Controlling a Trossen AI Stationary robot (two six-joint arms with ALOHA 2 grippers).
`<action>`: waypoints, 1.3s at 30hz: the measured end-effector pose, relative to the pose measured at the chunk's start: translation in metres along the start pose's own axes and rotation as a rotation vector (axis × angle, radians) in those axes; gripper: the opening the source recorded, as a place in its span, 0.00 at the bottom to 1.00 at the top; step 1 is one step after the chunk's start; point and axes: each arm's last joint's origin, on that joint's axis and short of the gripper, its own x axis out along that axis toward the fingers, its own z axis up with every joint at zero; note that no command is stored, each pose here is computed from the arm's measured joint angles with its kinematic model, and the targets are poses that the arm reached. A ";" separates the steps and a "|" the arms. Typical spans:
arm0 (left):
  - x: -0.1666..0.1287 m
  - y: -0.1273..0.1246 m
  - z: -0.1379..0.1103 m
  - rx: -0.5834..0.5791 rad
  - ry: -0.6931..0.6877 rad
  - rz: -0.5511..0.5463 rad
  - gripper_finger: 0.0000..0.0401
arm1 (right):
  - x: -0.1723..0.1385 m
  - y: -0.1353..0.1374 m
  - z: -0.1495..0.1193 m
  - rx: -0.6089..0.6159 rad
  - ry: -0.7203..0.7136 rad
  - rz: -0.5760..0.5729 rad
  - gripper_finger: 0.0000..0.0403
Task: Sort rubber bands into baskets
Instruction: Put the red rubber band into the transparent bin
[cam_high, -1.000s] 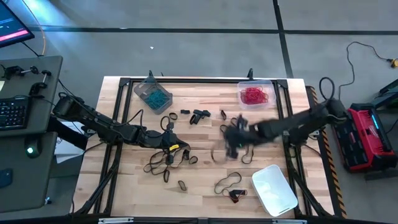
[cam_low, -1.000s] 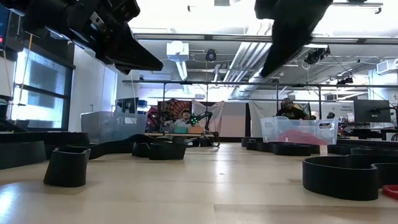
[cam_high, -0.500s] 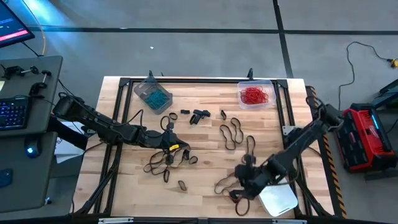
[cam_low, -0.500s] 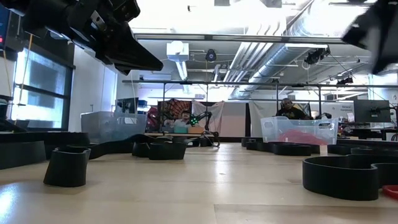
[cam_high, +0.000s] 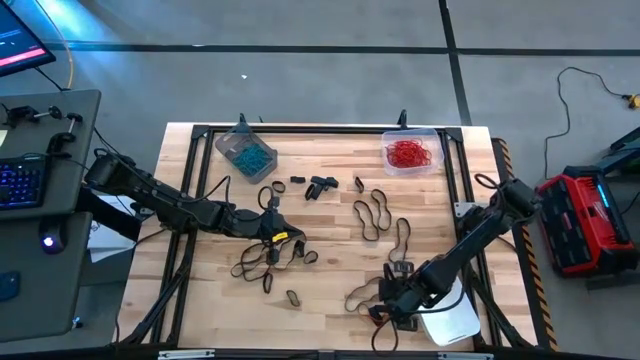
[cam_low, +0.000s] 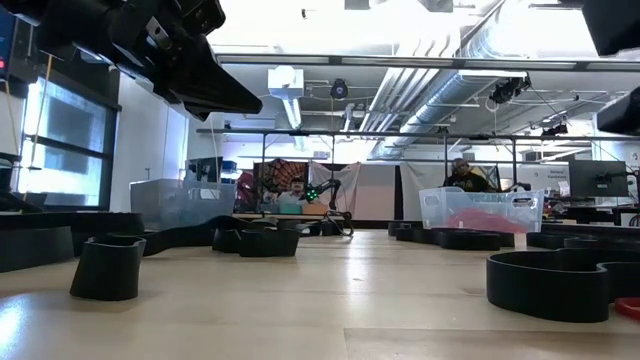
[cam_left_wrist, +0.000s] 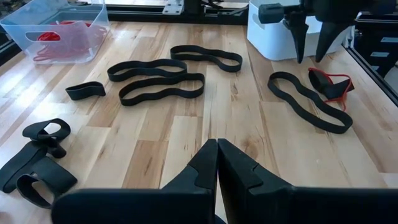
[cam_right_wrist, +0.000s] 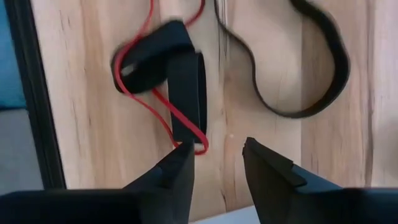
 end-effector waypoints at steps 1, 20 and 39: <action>0.000 0.000 0.000 0.000 0.000 0.000 0.01 | 0.001 0.000 0.000 -0.003 0.007 0.000 0.30; 0.000 0.000 0.000 0.000 0.000 0.000 0.01 | 0.008 0.001 0.002 -0.043 0.040 0.045 0.25; 0.000 0.000 0.000 0.000 0.000 0.000 0.01 | 0.022 0.000 0.003 -0.114 0.093 0.061 0.02</action>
